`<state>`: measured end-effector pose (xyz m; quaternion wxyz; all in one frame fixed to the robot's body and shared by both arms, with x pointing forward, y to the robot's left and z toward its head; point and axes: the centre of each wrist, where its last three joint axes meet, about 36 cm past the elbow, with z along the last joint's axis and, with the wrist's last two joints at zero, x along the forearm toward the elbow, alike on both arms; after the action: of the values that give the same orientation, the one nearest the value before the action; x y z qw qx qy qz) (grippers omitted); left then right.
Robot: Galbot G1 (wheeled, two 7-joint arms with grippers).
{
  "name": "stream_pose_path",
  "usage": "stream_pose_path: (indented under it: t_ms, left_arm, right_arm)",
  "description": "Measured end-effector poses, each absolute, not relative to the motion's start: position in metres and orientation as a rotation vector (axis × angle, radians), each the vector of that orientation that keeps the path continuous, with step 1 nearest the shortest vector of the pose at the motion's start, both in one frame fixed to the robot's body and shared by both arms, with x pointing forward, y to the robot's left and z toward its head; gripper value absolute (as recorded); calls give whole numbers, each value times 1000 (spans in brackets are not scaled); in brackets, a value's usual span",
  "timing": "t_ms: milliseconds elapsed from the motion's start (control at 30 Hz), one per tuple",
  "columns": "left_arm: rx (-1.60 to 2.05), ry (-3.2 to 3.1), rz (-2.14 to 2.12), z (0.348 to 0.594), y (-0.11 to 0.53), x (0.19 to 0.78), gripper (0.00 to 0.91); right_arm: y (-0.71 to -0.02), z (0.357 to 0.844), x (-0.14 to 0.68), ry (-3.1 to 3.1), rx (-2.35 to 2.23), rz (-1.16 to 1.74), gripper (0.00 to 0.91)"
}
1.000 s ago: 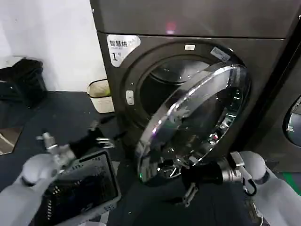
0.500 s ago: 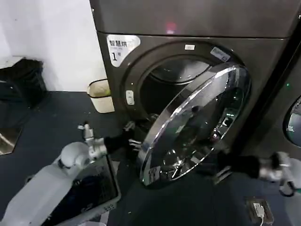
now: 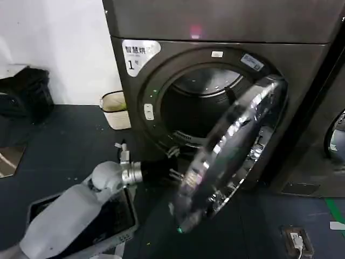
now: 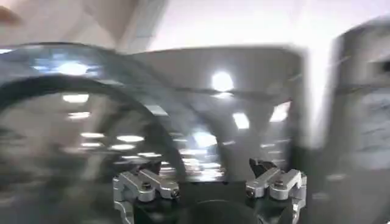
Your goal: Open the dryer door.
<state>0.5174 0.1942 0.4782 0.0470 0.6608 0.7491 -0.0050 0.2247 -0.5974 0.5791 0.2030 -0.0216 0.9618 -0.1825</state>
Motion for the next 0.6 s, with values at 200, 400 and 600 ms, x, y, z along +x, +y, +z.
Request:
stream_pose_path:
  t_ms: [200,400,600]
  left_arm:
    - [2077,2202,-48,478,163,507,907]
    - [2148,2138,-85,477,118,500,907]
    - [2185,2137,-120,482,66,497,907]
  right_arm:
    - [-609,589,180,2738,533,-547,907]
    - [-620,588,149,2693,1086,-573,907]
    - [-618,612,120,2620,1356,-601,907]
